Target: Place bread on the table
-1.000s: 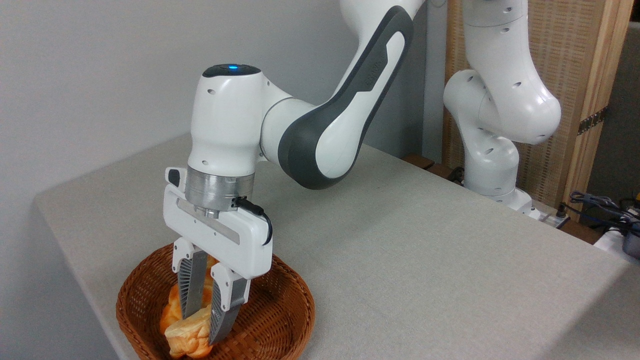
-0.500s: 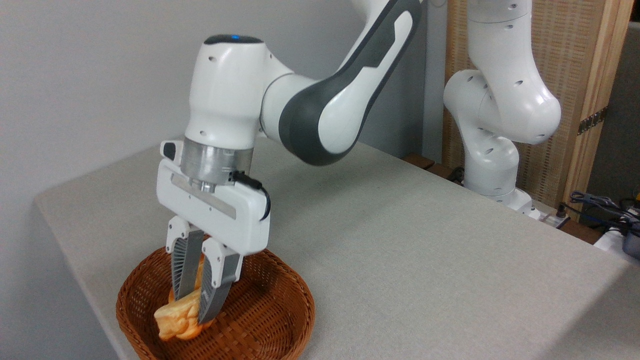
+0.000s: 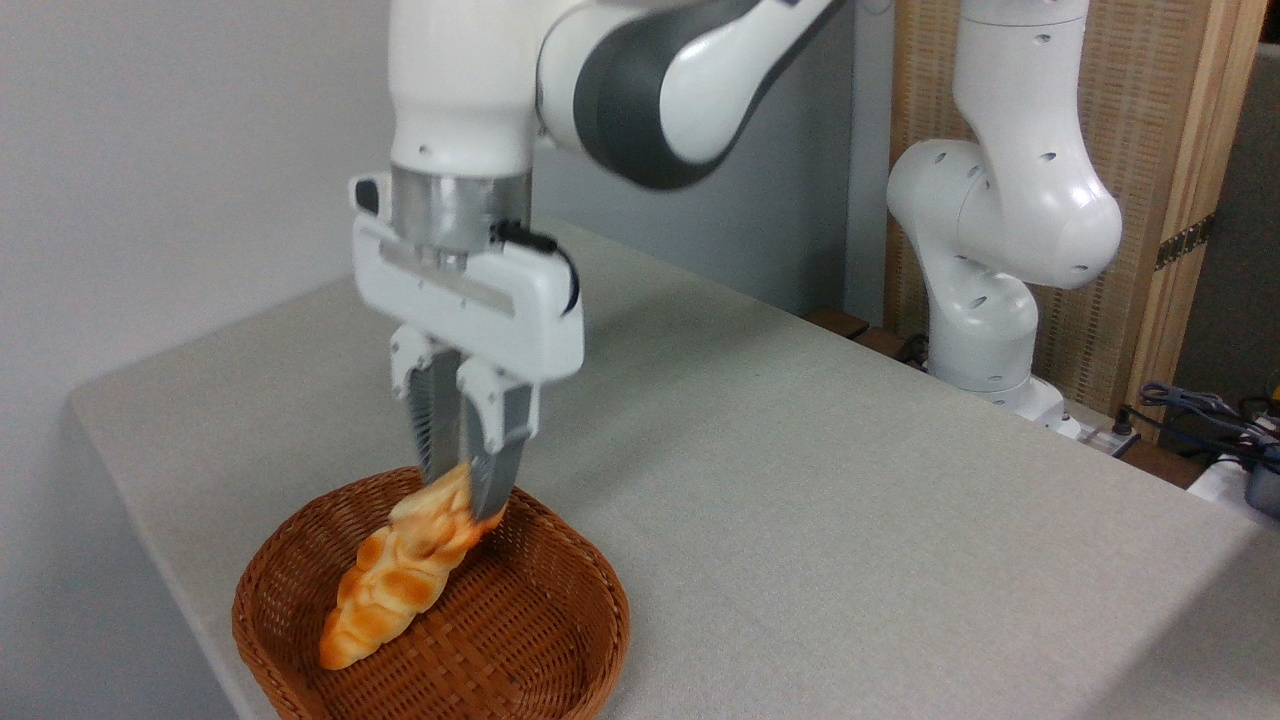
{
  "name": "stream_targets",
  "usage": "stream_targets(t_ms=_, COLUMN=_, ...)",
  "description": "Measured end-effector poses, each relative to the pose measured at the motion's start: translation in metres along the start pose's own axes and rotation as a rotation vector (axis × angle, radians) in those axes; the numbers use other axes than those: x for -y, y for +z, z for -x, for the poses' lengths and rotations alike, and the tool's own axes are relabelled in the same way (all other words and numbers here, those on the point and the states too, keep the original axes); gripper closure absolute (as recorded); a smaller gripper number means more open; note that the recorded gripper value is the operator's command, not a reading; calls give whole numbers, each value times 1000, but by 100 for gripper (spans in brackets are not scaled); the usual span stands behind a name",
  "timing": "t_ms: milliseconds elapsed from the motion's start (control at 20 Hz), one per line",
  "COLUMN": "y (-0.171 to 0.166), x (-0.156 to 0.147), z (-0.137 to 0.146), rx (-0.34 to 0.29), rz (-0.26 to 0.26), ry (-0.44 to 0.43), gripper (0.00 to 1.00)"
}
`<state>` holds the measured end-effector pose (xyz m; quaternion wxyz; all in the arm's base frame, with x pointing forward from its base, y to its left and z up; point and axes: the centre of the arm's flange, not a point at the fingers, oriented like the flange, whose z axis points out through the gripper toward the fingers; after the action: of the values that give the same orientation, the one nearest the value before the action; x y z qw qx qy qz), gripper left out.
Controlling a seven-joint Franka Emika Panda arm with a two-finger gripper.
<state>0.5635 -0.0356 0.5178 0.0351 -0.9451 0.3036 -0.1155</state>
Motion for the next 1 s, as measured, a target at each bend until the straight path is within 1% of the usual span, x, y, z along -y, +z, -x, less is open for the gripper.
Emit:
stream_targets(t_ms=50, y=-5, x=-4, z=3, rx=16, rz=15, ry=1, gripper=44)
stream_targets(t_ms=100, y=-11, x=-12, z=8, rx=52, rz=46, ry=5, gripper=44)
stream_targets(t_ms=150, y=-15, x=-17, z=11, rx=72, rz=62, ry=9, gripper=44)
stream_targets(t_ms=250, y=-23, x=-38, z=18, rx=151, rz=120, ry=34, gripper=44)
stream_targets(t_ms=300, y=-24, x=-44, z=20, rx=172, rz=134, ry=43, gripper=44)
stream_targets(t_ms=350, y=-25, x=-54, z=23, rx=209, rz=158, ry=58, gripper=43)
stream_targets(t_ms=450, y=-23, x=-66, z=25, rx=250, rz=187, ry=75, gripper=35)
stream_targets(t_ms=500, y=-22, x=-69, z=25, rx=259, rz=196, ry=78, gripper=16)
stream_targets(t_ms=550, y=-19, x=-73, z=26, rx=270, rz=214, ry=79, gripper=2)
stream_targets(t_ms=600, y=-16, x=-74, z=27, rx=276, rz=221, ry=78, gripper=0)
stream_targets(t_ms=800, y=8, x=-82, z=37, rx=322, rz=258, ry=76, gripper=0)
stream_targets(t_ms=1000, y=21, x=-95, z=34, rx=345, rz=275, ry=99, gripper=0)
